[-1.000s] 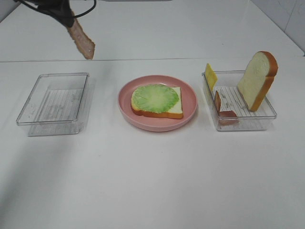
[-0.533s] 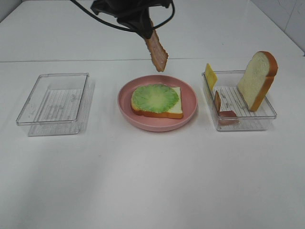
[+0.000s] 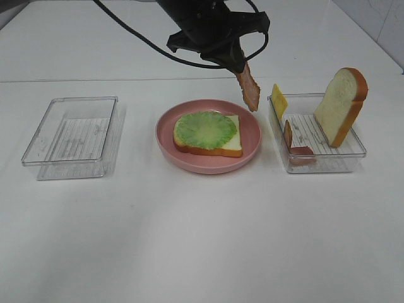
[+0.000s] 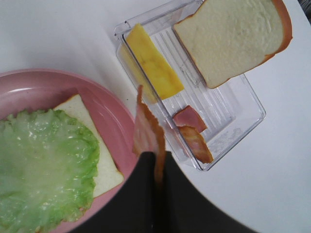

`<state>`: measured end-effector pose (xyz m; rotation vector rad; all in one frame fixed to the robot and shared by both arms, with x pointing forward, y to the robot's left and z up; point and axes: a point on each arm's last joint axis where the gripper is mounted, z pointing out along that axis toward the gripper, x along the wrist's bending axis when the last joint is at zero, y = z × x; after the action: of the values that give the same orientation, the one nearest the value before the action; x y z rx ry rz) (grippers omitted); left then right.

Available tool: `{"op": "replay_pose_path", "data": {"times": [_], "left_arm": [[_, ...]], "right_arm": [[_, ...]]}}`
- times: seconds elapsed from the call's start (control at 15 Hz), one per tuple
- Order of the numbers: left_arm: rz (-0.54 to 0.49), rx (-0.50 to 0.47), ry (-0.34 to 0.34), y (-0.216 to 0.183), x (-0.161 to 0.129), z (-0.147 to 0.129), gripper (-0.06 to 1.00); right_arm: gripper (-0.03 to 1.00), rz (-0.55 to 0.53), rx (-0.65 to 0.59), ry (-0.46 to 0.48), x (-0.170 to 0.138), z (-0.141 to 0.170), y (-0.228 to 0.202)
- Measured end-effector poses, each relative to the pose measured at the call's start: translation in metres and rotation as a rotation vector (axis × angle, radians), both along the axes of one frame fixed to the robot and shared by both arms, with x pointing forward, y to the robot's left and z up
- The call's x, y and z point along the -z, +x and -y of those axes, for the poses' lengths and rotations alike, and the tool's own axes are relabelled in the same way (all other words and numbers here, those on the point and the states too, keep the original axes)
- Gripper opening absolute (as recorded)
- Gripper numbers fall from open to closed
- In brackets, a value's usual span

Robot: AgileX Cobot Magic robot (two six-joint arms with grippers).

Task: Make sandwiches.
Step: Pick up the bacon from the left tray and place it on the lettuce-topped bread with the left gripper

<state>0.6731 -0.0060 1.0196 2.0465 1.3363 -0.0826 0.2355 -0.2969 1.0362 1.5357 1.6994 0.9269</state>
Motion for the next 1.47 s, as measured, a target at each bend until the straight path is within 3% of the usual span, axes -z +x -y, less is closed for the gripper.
{"op": "replay_pose_path", "data": {"times": [0.27,0.53,0.8,1.27,1.47], "left_arm": [[-0.049,0.012,-0.030,0.003,0.023,0.007,0.00],[-0.084,0.014,-0.016,0.005,0.039,0.009,0.00],[-0.128,0.023,0.117,0.010,0.066,-0.006,0.00],[-0.021,0.003,0.365,0.021,0.070,-0.028,0.00],[-0.015,0.004,0.386,0.021,0.070,-0.030,0.00]], "right_arm": [[0.96,0.000,0.000,0.000,0.000,0.000,0.000],[0.96,0.000,0.000,0.000,0.000,0.000,0.000],[0.96,0.000,0.000,0.000,0.000,0.000,0.000],[0.96,0.000,0.000,0.000,0.000,0.000,0.000],[0.96,0.000,0.000,0.000,0.000,0.000,0.000]]}}
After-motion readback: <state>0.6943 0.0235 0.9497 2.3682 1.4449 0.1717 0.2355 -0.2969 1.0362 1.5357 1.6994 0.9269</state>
